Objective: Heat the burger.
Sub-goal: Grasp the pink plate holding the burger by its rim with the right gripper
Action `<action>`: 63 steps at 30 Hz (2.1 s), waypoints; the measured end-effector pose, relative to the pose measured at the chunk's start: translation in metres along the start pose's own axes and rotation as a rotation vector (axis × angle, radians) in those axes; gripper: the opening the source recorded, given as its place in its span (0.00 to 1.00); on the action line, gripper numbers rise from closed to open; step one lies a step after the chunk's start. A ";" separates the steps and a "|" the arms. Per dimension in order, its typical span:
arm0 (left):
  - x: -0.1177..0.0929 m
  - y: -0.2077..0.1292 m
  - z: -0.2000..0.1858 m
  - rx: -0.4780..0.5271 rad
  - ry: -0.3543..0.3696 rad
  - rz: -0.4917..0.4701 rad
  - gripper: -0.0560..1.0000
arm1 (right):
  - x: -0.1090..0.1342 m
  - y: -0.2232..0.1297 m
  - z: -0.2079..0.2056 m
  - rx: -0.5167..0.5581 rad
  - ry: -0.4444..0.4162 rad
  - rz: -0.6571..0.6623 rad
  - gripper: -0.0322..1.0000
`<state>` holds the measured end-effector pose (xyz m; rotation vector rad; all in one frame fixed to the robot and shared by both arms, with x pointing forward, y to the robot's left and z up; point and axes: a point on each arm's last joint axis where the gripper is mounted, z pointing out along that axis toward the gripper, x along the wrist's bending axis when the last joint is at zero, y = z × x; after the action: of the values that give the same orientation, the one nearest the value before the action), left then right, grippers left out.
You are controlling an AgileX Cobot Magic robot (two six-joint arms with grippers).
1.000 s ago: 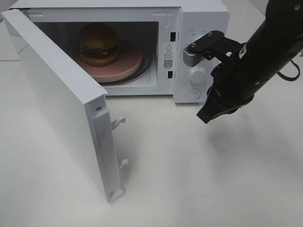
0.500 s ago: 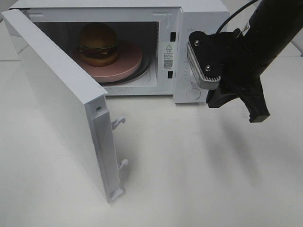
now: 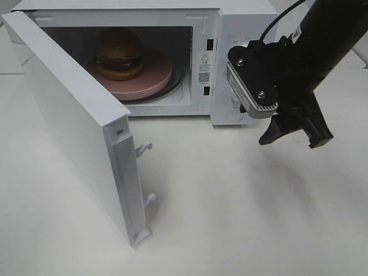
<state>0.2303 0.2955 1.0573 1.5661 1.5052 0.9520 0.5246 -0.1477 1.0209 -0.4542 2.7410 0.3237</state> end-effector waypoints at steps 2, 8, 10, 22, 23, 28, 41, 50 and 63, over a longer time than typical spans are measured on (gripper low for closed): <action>0.000 0.000 0.000 0.000 0.000 0.000 0.99 | -0.001 0.004 0.000 -0.007 -0.013 0.026 0.79; 0.000 0.000 0.000 0.000 0.000 0.000 0.99 | -0.004 0.010 0.001 -0.006 -0.059 0.052 0.97; 0.000 0.000 0.000 0.000 0.000 0.000 0.99 | -0.006 0.011 0.001 0.007 -0.094 0.025 0.99; 0.000 0.000 0.000 0.000 0.000 0.000 0.99 | -0.030 0.029 0.018 0.030 -0.209 -0.104 0.98; 0.000 0.000 0.000 0.000 0.000 0.000 0.99 | -0.030 0.029 0.018 0.030 -0.209 -0.104 0.98; 0.000 0.000 0.000 0.000 0.000 0.000 0.99 | -0.049 0.045 0.030 0.013 -0.271 -0.144 0.97; 0.000 0.000 0.000 0.000 0.000 0.000 0.99 | -0.071 0.062 0.059 -0.014 -0.336 -0.175 0.94; 0.000 0.000 0.000 -0.001 0.000 0.000 0.99 | -0.091 0.068 0.089 -0.021 -0.344 -0.159 0.93; 0.000 0.000 0.000 -0.001 0.000 0.000 0.99 | -0.111 0.071 0.138 -0.021 -0.330 -0.087 0.91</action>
<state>0.2301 0.2955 1.0573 1.5654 1.5045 0.9527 0.6398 -0.0145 0.9473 -0.4767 2.3930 0.3690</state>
